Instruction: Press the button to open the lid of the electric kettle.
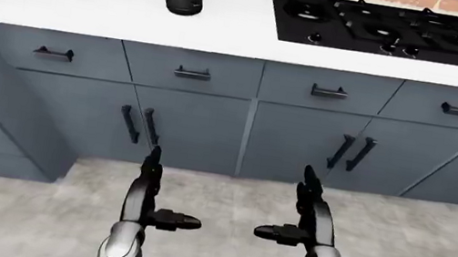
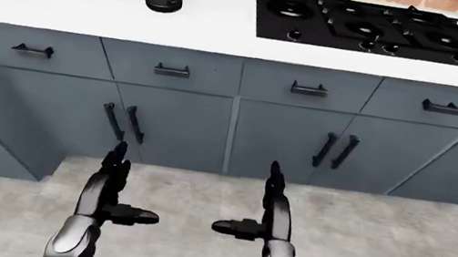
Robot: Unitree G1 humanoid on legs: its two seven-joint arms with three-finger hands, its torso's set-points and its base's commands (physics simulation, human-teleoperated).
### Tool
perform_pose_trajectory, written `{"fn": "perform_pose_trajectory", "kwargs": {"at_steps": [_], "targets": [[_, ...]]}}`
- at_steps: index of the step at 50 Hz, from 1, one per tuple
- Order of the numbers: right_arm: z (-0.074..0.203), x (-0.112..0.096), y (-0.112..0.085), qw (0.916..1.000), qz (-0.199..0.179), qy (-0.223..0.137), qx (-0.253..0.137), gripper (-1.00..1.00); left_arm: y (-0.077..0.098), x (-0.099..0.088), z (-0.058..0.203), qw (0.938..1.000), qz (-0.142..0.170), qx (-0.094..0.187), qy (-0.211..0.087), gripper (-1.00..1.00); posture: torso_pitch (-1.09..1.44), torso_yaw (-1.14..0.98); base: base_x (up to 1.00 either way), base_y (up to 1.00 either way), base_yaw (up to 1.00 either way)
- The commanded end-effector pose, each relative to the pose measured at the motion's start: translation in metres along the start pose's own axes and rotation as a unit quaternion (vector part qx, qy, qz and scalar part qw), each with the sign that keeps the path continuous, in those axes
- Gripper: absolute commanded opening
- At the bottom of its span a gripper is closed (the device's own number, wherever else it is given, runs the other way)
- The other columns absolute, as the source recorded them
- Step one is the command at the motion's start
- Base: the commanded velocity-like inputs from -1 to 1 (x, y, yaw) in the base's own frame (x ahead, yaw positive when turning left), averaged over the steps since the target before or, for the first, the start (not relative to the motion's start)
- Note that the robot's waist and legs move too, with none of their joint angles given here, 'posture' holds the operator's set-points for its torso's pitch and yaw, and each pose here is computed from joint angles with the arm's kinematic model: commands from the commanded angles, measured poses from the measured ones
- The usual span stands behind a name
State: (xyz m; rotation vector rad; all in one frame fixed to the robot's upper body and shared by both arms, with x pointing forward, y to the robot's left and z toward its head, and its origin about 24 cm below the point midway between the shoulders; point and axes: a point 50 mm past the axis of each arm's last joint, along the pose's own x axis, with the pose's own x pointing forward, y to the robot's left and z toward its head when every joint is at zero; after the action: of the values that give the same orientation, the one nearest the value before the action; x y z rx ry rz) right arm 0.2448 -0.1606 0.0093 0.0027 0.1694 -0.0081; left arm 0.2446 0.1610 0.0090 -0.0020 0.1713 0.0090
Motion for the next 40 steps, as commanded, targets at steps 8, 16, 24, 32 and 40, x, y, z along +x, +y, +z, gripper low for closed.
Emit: {"fn": "perform_pose_trajectory", "kwargs": {"at_steps": [8,16,24,32,40], "targets": [[0.055,0.003,0.000,0.9952,0.003,-0.098,-0.004,1.00,0.005,0.002,0.057,0.9945,0.001,0.000,-0.105,1.00,0.00,0.00,0.00,0.00,0.00],[0.098,0.000,-0.009,0.9908,-0.002,-0.135,-0.004,1.00,0.018,-0.005,0.099,0.9902,0.016,0.003,-0.139,1.00,0.00,0.00,0.00,0.00,0.00],[0.135,0.006,-0.036,0.9861,-0.039,-0.162,0.004,1.00,0.037,-0.014,0.139,0.9833,0.042,0.013,-0.177,1.00,0.00,0.00,0.00,0.00,0.00],[0.174,0.011,-0.071,0.9776,-0.081,-0.194,0.007,1.00,0.069,-0.022,0.163,0.9751,0.088,0.028,-0.202,1.00,0.00,0.00,0.00,0.00,0.00],[0.206,0.005,-0.096,0.9699,-0.107,-0.219,0.004,1.00,0.091,-0.034,0.187,0.9657,0.122,0.037,-0.226,1.00,0.00,0.00,0.00,0.00,0.00]]}}
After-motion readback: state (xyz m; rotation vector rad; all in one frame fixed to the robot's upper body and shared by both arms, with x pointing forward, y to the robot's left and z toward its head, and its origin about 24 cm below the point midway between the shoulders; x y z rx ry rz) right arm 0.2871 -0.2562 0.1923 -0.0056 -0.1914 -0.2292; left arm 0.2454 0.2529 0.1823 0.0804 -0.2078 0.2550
